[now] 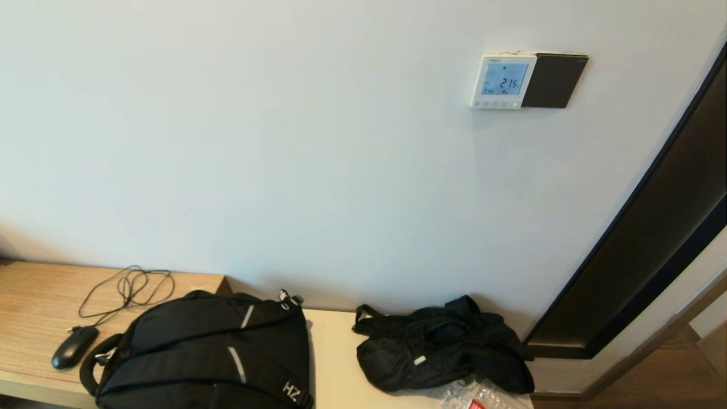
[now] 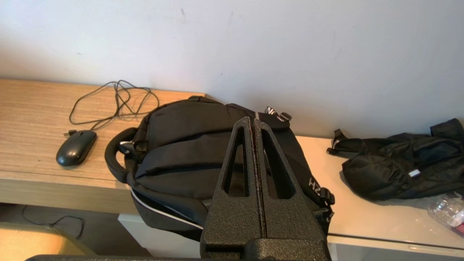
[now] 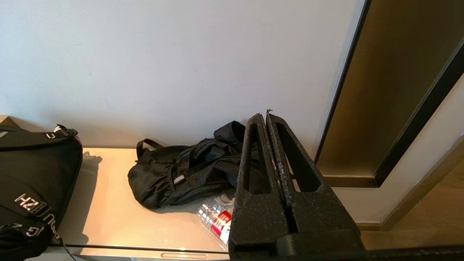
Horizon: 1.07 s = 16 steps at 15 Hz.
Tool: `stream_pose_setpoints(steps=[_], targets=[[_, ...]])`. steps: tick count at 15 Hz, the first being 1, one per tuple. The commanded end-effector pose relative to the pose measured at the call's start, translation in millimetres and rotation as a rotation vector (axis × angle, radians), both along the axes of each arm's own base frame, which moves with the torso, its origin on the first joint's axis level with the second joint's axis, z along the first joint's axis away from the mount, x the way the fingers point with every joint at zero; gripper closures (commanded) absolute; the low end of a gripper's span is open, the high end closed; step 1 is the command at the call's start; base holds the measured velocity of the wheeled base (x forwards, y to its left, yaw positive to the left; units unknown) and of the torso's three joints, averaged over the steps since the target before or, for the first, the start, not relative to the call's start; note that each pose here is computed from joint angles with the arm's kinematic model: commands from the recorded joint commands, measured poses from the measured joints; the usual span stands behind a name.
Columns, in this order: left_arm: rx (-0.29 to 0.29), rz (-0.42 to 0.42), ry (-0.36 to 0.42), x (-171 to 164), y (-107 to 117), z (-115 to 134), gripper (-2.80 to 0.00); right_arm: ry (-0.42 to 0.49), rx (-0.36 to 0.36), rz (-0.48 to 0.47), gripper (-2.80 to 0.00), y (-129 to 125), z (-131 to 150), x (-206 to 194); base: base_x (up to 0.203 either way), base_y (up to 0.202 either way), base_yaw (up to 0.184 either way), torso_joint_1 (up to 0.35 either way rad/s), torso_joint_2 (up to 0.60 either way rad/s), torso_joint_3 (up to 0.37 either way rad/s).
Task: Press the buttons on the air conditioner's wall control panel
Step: Turn off the central air conditioner
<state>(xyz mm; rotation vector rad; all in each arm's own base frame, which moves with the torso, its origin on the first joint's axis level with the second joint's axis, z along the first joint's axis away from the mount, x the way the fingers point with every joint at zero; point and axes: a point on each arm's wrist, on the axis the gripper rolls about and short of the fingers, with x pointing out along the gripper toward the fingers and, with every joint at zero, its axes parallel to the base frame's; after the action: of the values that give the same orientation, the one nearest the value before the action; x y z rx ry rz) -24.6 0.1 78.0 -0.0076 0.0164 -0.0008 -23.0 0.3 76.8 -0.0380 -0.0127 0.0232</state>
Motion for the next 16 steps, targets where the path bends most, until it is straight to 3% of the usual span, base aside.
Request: stream_pose_setpoints(steps=[1,16], targets=[[0.0,0.001,0.0,0.0,0.0,-0.2,0.0,0.002,0.003,0.001,0.0,0.0,0.2,0.2,0.0,0.0,0.0,0.0,0.0,0.0],[0.0,0.001,0.0,0.0,0.0,-0.2,0.0,-0.001,0.004,0.001,0.0,0.0,0.5,0.2,0.0,0.0,0.0,0.0,0.0,0.0]])
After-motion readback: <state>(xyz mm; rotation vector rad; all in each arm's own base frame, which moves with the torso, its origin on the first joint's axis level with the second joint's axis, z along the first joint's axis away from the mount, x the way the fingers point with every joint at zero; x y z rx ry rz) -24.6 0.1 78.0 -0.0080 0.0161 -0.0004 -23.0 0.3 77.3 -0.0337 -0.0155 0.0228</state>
